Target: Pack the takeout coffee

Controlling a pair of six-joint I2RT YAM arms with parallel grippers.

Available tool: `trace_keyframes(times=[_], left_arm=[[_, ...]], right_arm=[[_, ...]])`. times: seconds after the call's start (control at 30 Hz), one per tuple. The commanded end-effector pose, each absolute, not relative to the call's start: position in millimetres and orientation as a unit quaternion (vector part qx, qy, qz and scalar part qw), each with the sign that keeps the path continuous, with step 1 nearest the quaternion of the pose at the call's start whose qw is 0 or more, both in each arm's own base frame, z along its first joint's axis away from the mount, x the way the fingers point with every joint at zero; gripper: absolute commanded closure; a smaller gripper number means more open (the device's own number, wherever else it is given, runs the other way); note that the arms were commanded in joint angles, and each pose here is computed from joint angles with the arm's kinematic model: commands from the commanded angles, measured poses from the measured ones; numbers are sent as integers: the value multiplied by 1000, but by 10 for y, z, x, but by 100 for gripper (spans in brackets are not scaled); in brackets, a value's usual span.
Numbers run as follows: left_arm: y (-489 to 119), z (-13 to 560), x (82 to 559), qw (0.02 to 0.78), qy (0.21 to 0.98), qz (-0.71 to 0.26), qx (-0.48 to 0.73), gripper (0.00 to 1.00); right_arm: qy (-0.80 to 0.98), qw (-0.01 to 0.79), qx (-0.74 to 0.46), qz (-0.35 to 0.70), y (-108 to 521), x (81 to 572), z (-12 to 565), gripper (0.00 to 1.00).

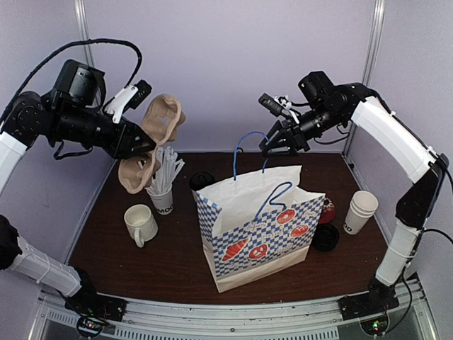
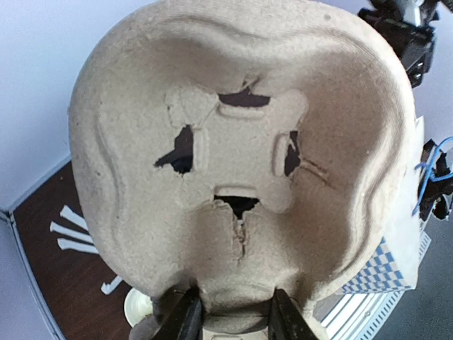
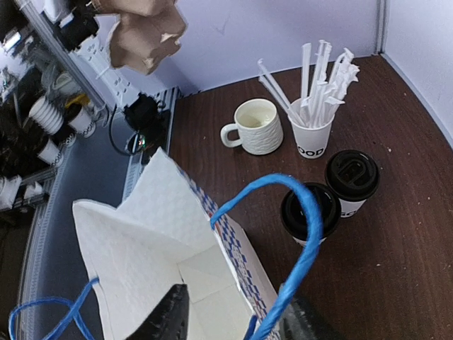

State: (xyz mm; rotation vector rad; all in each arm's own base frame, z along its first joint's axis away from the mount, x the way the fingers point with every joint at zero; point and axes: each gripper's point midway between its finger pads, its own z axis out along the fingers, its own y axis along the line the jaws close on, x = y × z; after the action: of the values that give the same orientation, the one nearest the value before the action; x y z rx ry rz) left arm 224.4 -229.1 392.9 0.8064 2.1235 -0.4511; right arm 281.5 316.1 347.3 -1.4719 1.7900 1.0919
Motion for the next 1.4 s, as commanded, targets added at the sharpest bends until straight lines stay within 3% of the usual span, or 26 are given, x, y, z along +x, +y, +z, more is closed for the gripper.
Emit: trace_keyframes(times=[0.0,0.03,0.2,0.33,0.4,0.7,1.37], left_arm=[[-2757,4241,2215,429,783,-249,375,71],[-2879,4308,2195,436,767,-271,385,71],[-3457,4599,2013,465,681,-366,431,72],[-3816,4689,1926,473,638,-406,452,72],[-3967,4686,1872,468,621,-425,463,72],[-4415,4446,1566,433,560,-485,513,72],[-4779,3463,1851,375,618,-419,550,74]], right_arm=[[697,285,-517,407,3222,2958,3580,69],[698,285,-515,408,3225,2962,3604,74],[699,290,-510,410,3196,2916,3646,76],[700,294,-505,411,3170,2880,3693,95],[699,289,-502,419,3171,2847,3709,99],[695,268,-486,458,3188,2732,3769,100],[674,259,-480,498,3121,2447,3859,100]])
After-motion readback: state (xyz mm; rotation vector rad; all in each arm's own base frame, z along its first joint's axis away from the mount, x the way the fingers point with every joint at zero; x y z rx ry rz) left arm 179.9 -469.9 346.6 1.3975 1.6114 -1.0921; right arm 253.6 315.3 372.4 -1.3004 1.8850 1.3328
